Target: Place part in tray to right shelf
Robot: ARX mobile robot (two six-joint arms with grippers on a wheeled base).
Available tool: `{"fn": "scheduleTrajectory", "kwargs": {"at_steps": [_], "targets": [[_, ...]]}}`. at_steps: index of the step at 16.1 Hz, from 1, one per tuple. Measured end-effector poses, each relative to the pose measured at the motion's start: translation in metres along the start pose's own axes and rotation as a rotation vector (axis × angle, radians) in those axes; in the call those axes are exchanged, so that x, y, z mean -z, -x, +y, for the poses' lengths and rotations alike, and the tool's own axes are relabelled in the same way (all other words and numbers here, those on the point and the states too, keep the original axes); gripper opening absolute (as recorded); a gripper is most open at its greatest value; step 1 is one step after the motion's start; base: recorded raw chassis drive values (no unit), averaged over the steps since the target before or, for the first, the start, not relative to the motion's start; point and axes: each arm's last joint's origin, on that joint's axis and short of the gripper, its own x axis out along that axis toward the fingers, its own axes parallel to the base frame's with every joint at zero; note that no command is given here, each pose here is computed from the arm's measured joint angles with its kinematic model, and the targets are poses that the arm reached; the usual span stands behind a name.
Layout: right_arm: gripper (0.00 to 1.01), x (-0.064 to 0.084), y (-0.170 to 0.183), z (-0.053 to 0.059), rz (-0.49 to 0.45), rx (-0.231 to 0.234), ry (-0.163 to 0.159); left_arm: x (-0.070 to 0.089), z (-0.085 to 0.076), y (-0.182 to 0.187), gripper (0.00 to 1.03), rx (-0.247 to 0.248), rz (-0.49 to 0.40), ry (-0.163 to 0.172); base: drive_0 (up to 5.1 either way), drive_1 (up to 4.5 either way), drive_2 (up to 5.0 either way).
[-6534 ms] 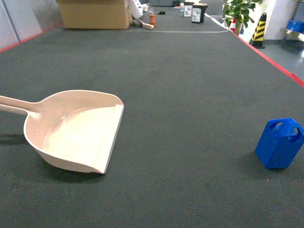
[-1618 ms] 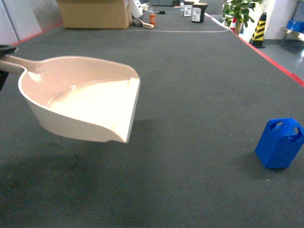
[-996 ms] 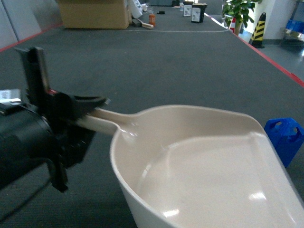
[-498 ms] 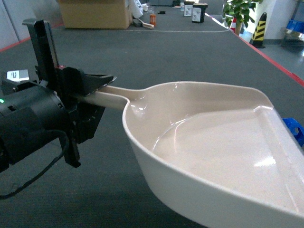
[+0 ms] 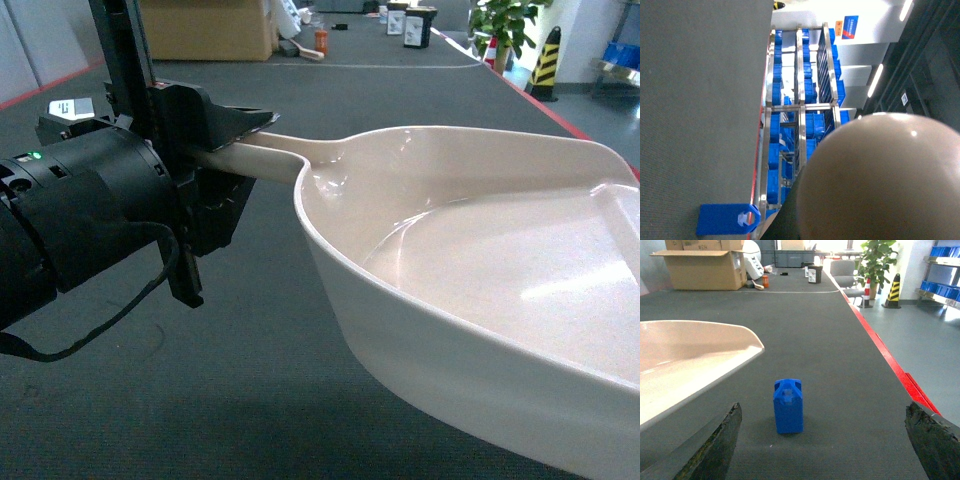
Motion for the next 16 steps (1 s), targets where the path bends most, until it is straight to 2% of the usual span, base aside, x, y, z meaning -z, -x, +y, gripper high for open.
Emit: {"fn": "scheduleTrajectory", "kwargs": {"at_steps": [7,8,9,10,11,12,13,16], "targets": [[0.98,0.0,0.0,0.0,0.0,0.0,0.0,0.002,0.001,0.0,0.14,-0.003,0.013,0.002,0.0,0.0,0.0],[0.98,0.002,0.0,0.0,0.09,0.043,-0.011,0.003,0.001,0.0,0.14,-0.003,0.015,0.002,0.0,0.0,0.0],[0.98,0.002,-0.007,-0.002,0.253,0.143,-0.011,0.003,0.001,0.0,0.14,-0.003,0.018,0.003,0.0,0.0,0.0],[0.98,-0.005,-0.021,-0.009,0.302,0.22,-0.028,0.003,0.001,0.0,0.14,-0.002,0.017,0.002,0.0,0.0,0.0],[0.98,-0.012,-0.034,-0.015,0.312,0.237,-0.046,0.003,0.001,0.0,0.14,-0.004,0.018,0.003,0.0,0.0,0.0],[0.98,-0.019,-0.05,-0.017,0.322,0.214,-0.053,0.003,0.001,0.0,0.14,-0.004,0.02,0.003,0.0,0.0,0.0],[0.98,-0.02,-0.07,-0.017,0.362,0.148,-0.063,0.003,0.001,0.0,0.14,-0.004,0.017,0.004,0.0,0.0,0.0],[0.98,-0.007,-0.117,-0.018,0.479,0.038,-0.084,0.003,0.001,0.0,0.14,-0.004,0.019,0.003,0.0,0.0,0.0]]}}
